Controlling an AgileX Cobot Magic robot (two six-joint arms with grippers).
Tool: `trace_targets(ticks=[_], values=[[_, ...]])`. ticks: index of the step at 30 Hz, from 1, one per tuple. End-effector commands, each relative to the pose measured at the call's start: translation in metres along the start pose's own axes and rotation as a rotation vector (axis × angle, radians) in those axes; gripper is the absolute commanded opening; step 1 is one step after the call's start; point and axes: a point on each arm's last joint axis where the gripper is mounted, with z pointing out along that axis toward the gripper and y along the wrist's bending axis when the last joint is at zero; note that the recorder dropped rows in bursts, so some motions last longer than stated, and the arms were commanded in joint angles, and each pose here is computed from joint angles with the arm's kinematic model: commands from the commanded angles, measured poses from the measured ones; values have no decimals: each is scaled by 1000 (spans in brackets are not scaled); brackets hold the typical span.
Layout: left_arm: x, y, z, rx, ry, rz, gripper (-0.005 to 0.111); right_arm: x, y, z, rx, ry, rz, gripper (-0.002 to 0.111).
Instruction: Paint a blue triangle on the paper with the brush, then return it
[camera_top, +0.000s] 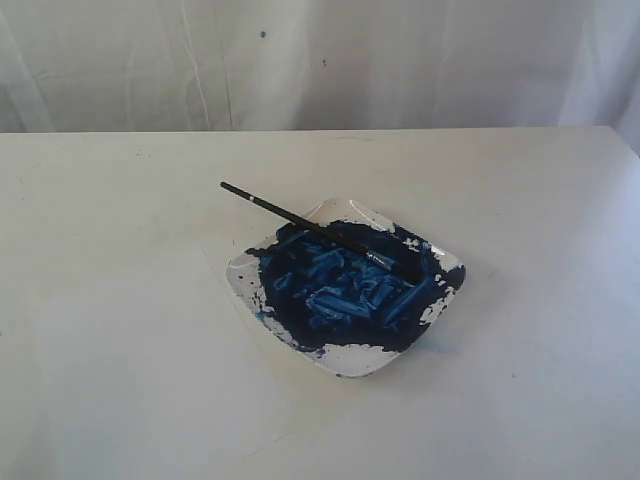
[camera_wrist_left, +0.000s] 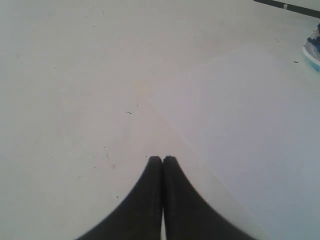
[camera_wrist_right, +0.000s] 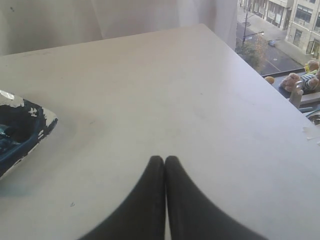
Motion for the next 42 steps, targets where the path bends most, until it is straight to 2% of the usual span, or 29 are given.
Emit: trace_targets(ticks=[1, 13, 16, 17, 19, 20, 23, 25, 28, 29, 34, 38, 42], values=[[2, 0, 1, 6, 1, 1, 0, -1, 0, 0, 4, -19, 2, 0], [2, 0, 1, 5, 1, 5, 0, -1, 0, 0, 4, -19, 2, 0], [0, 1, 1, -9, -14, 90, 0, -1, 0, 0, 4, -19, 2, 0], [-2, 0, 0, -5, -38, 76, 0, -1, 0, 0, 4, -19, 2, 0], [-9, -2, 0, 25, -122, -61, 0, -1, 0, 0, 4, -19, 2, 0], [-15, -3, -1, 45, -185, -170, 0, -1, 0, 0, 4, -19, 2, 0], [-40, 4, -9, 55, -474, -399, 0, -1, 0, 0, 4, -19, 2, 0], [-55, 11, -20, 31, -695, -437, 0, -1, 0, 0, 4, -19, 2, 0], [-72, 17, -36, -16, -888, -415, 0, -1, 0, 0, 4, -19, 2, 0], [-77, 18, -40, -33, -907, -394, 0, -1, 0, 0, 4, -19, 2, 0], [-112, 21, -42, -170, -841, -164, 0, -1, 0, 0, 4, -19, 2, 0], [-131, 23, -16, -184, -681, -180, 0, -1, 0, 0, 4, -19, 2, 0], [-144, 22, 29, -169, -454, -172, 0, -1, 0, 0, 4, -19, 2, 0]])
